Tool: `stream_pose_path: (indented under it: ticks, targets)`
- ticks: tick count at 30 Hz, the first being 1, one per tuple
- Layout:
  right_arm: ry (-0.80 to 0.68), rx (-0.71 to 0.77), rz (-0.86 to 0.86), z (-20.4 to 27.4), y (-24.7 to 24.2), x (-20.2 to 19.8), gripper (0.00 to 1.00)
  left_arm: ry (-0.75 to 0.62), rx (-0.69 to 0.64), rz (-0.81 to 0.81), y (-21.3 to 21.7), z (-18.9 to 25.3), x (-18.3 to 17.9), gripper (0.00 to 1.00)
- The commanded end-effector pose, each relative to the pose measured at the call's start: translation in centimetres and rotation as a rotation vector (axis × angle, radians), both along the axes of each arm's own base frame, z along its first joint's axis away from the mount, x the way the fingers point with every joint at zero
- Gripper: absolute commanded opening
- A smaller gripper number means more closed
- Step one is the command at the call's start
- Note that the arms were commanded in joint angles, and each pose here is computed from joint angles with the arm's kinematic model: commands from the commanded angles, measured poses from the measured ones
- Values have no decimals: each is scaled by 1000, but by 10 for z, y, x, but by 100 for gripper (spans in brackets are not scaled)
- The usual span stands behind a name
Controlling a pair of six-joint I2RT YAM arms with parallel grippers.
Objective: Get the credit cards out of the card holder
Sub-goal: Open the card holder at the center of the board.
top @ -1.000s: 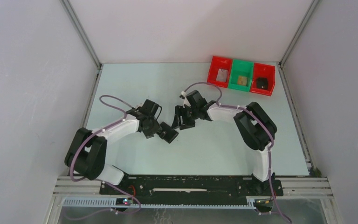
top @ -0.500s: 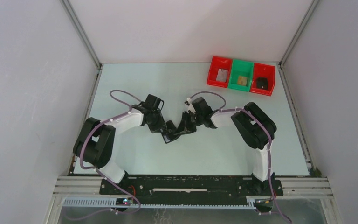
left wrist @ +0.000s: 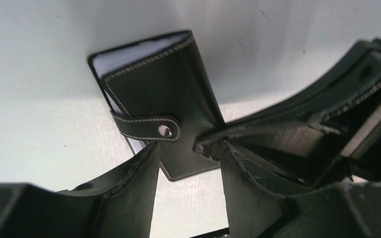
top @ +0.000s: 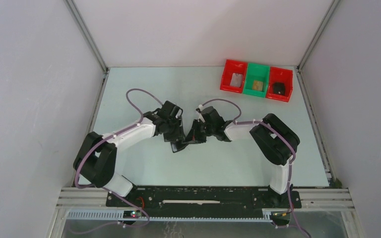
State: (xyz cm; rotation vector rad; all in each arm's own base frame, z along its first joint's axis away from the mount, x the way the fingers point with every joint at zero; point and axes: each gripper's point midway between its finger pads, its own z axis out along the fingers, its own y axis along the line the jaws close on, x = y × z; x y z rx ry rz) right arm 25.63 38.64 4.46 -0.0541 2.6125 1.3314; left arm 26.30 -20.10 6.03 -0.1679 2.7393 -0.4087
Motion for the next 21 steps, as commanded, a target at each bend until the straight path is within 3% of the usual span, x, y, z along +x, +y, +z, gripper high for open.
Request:
stream_pose_path:
  ticks: [1, 8, 17, 21]
  targets:
    - [-24, -4, -52, 12, 1, 5, 0, -54, 24, -7, -7, 17, 3, 53]
    - [-20, -15, -51, 10, -1, 5, 0, -29, 157, 57, 9, -4, 9, 46]
    - [-25, -18, -52, 11, 0, 4, 0, -56, 216, 71, 16, -11, 19, 36]
    - [-24, -29, -54, 9, -1, 3, 0, -83, 266, 82, 25, -6, 23, 25]
